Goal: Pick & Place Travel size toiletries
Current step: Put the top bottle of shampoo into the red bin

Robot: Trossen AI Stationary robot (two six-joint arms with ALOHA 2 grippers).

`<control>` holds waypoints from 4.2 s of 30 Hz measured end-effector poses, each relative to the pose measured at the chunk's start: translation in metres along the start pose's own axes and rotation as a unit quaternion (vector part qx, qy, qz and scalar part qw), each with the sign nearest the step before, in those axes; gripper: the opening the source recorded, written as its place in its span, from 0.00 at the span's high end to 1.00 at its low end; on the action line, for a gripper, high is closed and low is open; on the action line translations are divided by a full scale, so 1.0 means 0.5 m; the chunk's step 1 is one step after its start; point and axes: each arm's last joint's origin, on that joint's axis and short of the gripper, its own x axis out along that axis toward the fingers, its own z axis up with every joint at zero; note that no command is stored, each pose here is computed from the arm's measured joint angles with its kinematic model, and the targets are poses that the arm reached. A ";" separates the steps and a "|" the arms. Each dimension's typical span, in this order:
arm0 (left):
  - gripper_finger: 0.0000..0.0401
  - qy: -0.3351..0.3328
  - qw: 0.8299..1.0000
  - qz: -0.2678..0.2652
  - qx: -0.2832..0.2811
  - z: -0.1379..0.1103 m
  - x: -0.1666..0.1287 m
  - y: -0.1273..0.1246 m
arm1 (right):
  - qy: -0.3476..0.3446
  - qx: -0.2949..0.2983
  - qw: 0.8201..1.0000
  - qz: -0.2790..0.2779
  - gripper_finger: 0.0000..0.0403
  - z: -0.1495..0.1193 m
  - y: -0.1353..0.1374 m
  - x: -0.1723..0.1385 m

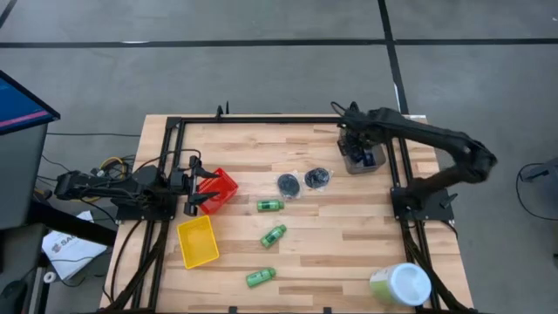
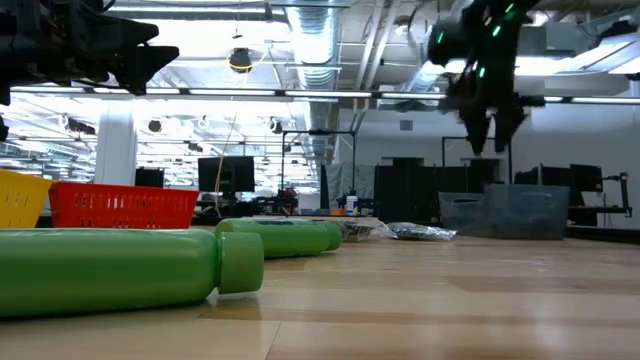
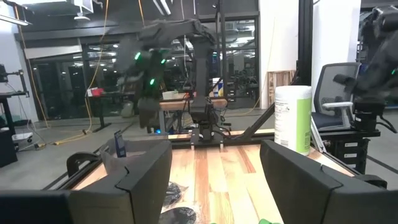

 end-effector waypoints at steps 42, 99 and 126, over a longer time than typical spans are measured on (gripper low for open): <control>0.40 -0.033 0.999 0.002 -0.002 0.013 0.000 0.001 | -0.526 -0.137 0.646 0.535 1.00 -0.294 -0.250 -0.195; 0.40 -0.173 0.921 0.081 -0.340 0.055 -0.010 0.018 | -0.390 -0.118 0.697 0.590 1.00 -0.369 -0.072 0.089; 0.13 0.203 0.956 0.074 -0.196 0.114 0.358 0.006 | -0.389 -0.117 0.697 0.590 1.00 -0.369 -0.071 0.089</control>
